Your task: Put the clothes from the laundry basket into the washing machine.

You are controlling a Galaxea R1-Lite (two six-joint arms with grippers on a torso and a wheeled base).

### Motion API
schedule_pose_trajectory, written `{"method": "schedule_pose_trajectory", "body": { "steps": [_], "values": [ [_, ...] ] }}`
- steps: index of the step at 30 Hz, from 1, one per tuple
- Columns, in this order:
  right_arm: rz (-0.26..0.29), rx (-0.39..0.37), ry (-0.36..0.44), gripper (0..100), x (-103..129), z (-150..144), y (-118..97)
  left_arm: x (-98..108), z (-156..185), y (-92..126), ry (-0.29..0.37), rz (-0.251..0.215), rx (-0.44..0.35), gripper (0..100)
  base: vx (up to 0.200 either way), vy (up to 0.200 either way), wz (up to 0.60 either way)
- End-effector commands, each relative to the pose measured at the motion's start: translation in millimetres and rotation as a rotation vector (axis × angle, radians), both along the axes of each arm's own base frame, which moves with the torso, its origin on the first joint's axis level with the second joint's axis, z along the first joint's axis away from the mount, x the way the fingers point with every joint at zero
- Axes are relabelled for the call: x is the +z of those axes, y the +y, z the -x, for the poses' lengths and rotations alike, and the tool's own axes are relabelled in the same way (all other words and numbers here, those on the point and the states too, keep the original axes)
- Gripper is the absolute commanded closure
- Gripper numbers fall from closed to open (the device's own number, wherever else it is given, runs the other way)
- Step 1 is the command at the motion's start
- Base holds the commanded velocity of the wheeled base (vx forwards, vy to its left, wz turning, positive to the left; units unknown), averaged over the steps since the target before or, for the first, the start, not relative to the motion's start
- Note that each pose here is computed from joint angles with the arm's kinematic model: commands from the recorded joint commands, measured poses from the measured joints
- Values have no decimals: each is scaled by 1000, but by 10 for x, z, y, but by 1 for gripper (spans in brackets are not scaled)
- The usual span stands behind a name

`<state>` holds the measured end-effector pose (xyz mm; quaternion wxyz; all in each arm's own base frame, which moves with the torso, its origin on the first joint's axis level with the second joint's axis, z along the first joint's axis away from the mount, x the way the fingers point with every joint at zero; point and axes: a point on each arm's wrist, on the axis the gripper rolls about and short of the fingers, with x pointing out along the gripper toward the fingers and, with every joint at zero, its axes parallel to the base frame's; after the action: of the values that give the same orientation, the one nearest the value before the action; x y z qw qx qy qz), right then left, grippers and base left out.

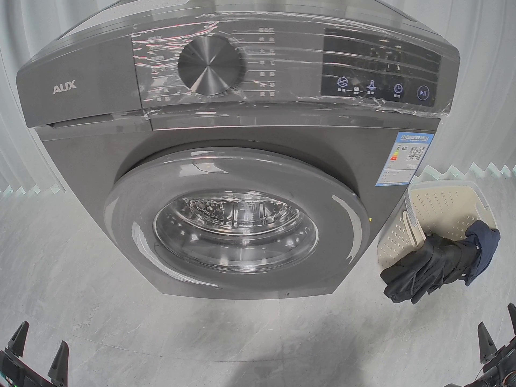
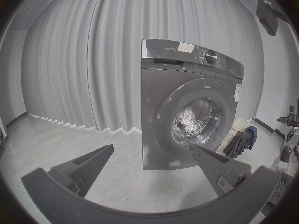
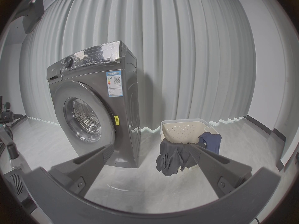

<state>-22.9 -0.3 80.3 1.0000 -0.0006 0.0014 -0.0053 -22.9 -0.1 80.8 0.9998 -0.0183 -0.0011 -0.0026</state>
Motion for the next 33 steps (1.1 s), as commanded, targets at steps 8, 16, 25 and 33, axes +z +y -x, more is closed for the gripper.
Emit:
{"method": "schedule_pose_trajectory", "body": {
  "steps": [8,16,25,33],
  "values": [
    [0,0,0,0,-49,0,0,-47,-1,0,1,0,-1,0,0,0,0],
    [0,0,0,0,-49,0,0,-47,-1,0,1,0,-1,0,0,0,0],
    [0,0,0,0,-49,0,0,-47,-1,0,1,-1,1,0,0,0,0],
    [2,1,0,0,-46,2,0,-47,-1,0,1,-1,2,0,0,0,0]
  ]
}}
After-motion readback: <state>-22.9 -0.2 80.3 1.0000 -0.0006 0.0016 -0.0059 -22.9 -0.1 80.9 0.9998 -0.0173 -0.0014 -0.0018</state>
